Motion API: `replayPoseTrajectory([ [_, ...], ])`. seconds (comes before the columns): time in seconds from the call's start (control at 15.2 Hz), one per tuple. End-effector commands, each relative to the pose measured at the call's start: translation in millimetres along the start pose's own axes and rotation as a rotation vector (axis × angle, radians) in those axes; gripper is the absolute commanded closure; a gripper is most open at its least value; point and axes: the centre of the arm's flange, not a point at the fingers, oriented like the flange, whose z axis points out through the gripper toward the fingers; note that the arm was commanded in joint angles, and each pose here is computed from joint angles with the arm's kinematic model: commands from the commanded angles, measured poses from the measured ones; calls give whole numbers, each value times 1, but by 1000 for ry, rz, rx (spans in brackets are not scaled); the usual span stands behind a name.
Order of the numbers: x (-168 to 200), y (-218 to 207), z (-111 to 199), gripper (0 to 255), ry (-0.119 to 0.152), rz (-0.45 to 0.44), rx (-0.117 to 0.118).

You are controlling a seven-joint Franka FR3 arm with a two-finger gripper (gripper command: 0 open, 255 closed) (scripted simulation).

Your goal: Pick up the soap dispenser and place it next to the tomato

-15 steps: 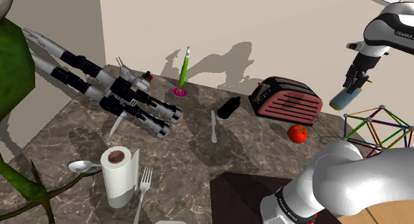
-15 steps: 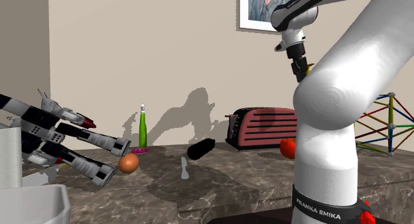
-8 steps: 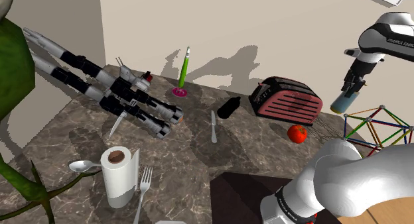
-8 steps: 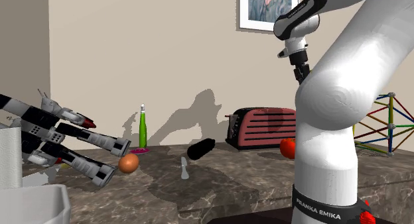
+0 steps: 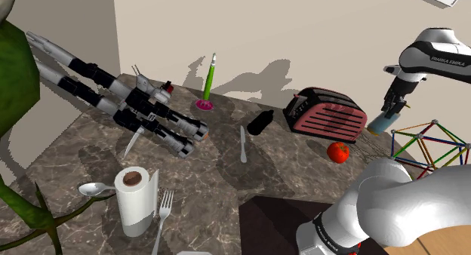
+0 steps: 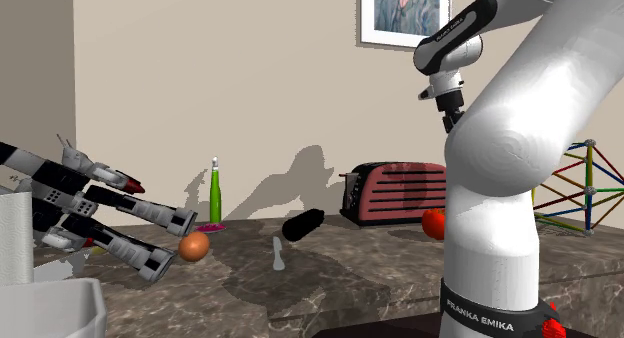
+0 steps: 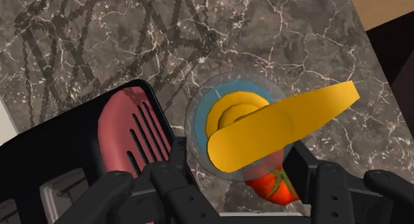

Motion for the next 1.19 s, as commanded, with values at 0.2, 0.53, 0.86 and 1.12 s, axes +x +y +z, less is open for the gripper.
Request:
replayPoseTrajectory([
  [0.2, 6, -1, 25, 255, 0, 0, -1],
  [0.53, 12, -3, 51, 255, 0, 0, -1],
  [0.86, 18, -4, 77, 255, 0, 0, -1],
  [1.12, 23, -6, 97, 255, 0, 0, -1],
])
